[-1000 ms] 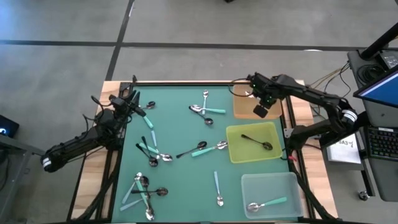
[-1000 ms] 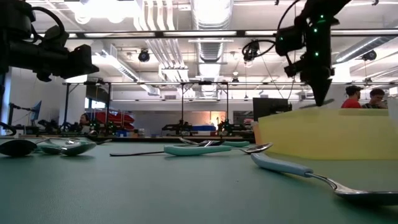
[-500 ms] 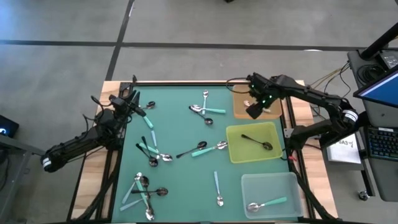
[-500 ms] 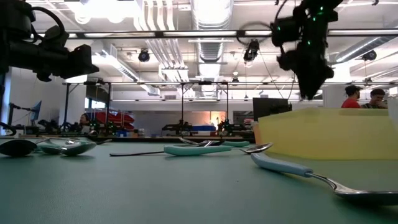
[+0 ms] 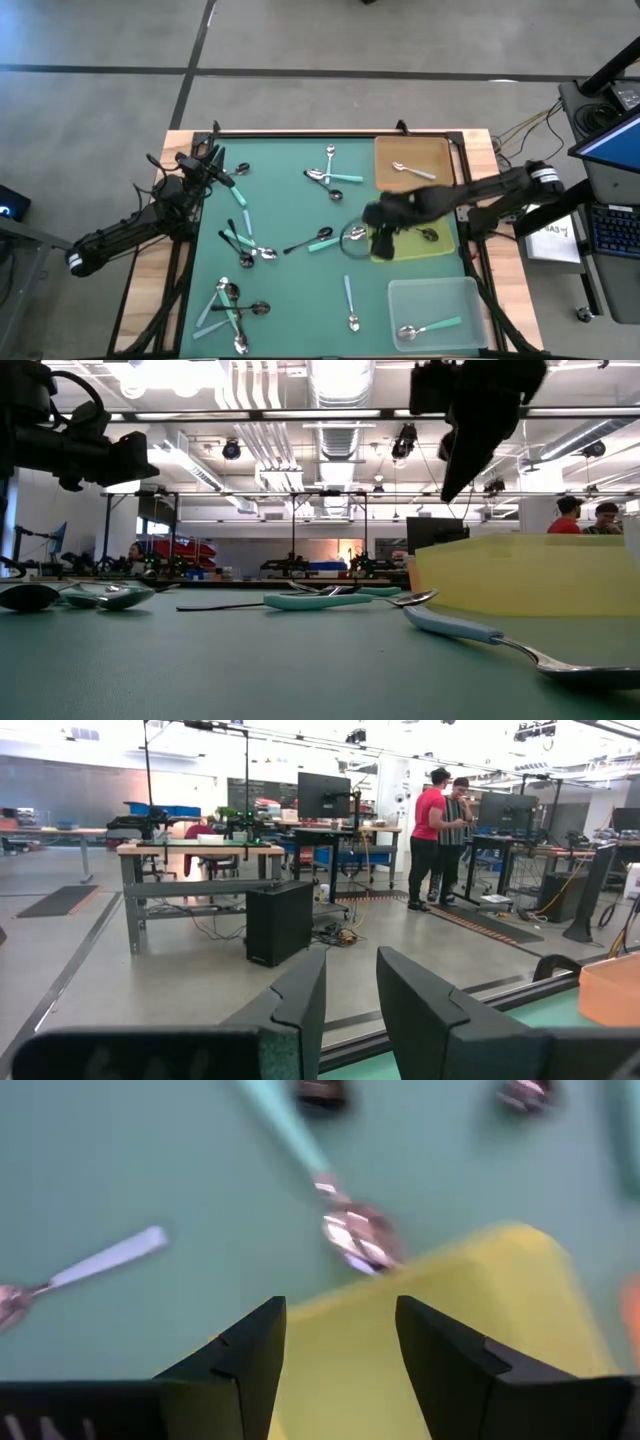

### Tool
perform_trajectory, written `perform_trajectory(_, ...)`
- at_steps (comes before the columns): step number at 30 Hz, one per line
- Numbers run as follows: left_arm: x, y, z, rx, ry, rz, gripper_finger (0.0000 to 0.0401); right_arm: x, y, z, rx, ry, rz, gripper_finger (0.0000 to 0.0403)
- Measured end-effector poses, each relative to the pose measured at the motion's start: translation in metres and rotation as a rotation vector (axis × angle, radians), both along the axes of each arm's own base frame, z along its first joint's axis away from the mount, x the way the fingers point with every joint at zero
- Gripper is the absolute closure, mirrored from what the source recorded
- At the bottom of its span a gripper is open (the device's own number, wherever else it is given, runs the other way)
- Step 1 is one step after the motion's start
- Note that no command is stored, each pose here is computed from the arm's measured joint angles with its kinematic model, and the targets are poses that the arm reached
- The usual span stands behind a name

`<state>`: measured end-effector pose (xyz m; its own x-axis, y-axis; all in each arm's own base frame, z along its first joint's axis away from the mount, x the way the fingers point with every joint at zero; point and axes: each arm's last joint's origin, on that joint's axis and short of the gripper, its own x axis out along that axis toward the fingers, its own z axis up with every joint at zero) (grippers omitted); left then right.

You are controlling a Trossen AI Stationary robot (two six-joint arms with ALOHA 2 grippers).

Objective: Sort silverware by color (type)
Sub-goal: Put the green spoon into the transparent bin

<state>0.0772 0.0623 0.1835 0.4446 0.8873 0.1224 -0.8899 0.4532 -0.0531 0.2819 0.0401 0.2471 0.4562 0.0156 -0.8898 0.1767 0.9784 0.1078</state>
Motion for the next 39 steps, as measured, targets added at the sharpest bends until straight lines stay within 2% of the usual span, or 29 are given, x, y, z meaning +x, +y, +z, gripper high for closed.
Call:
perform_trajectory(3, 0.000, 0.000, 0.000, 0.000, 0.000, 0.000, 0.0324, 0.016, 0.016, -0.013, -0.019, -0.041, 0.086, 0.0220)
perform_trajectory(6, 0.000, 0.000, 0.000, 0.000, 0.000, 0.000, 0.0324, 0.032, 0.019, -0.028, -0.025, -0.075, 0.102, 0.0222)
perform_trajectory(17, 0.000, 0.000, 0.000, 0.000, 0.000, 0.000, 0.0324, 0.073, 0.008, -0.062, -0.095, 0.018, 0.173, 0.0230)
perform_trajectory(26, 0.000, 0.000, 0.000, -0.001, 0.001, 0.001, 0.0324, 0.086, -0.004, -0.082, -0.127, 0.084, 0.204, 0.0230)
perform_trajectory(33, 0.000, 0.000, 0.000, -0.001, 0.000, 0.001, 0.0324, 0.090, -0.020, -0.101, -0.125, 0.138, 0.178, 0.0232)
perform_trajectory(36, 0.000, 0.000, 0.000, -0.001, 0.000, 0.000, 0.0324, 0.091, -0.023, -0.103, -0.120, 0.144, 0.170, 0.0244)
perform_trajectory(39, 0.000, 0.000, 0.000, -0.001, 0.000, 0.000, 0.0324, 0.091, -0.024, -0.103, -0.106, 0.147, 0.171, 0.0274)
